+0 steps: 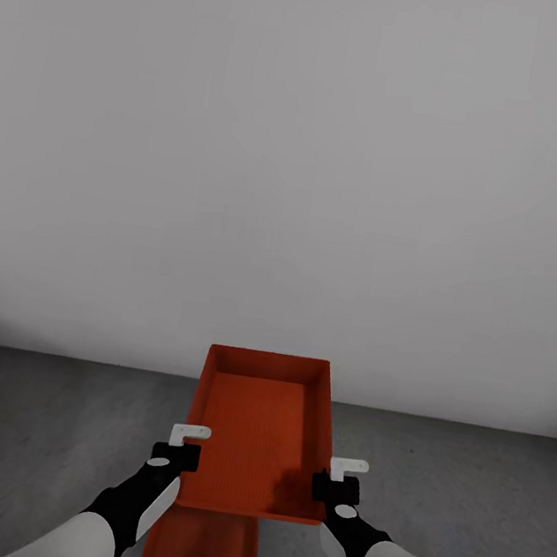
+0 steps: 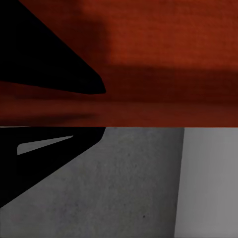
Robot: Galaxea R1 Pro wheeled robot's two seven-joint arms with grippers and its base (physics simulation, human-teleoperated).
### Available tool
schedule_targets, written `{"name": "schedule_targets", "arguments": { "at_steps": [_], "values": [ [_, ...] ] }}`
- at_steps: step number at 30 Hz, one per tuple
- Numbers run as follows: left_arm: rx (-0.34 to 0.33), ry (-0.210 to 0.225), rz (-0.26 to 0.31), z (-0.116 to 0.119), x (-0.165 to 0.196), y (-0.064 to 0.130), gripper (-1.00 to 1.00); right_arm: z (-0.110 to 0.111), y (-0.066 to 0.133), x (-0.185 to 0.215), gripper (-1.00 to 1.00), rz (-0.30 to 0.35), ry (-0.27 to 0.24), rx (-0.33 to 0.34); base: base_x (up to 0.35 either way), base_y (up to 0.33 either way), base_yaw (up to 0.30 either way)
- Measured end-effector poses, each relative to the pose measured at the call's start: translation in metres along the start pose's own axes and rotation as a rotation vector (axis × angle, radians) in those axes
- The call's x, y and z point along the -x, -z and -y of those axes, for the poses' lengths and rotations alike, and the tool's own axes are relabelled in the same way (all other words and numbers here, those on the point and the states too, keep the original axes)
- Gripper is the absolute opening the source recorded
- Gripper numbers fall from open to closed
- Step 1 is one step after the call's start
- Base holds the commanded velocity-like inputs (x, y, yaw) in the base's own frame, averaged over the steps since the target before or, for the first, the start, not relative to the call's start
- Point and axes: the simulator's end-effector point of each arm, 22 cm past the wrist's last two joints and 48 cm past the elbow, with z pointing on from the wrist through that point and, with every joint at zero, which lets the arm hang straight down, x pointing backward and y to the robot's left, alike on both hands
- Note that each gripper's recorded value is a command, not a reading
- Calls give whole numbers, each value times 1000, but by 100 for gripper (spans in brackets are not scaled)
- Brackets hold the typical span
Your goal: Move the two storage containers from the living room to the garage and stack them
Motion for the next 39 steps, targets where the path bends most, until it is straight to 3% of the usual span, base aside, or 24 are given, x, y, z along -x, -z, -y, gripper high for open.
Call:
{"name": "schedule_targets", "arguments": {
  "at_steps": [39],
  "values": [
    [2, -3, -61, 0, -32, -15, -100, -4, -10, -34, -100, -60, 5, 6, 0, 0, 0]
  ]
}}
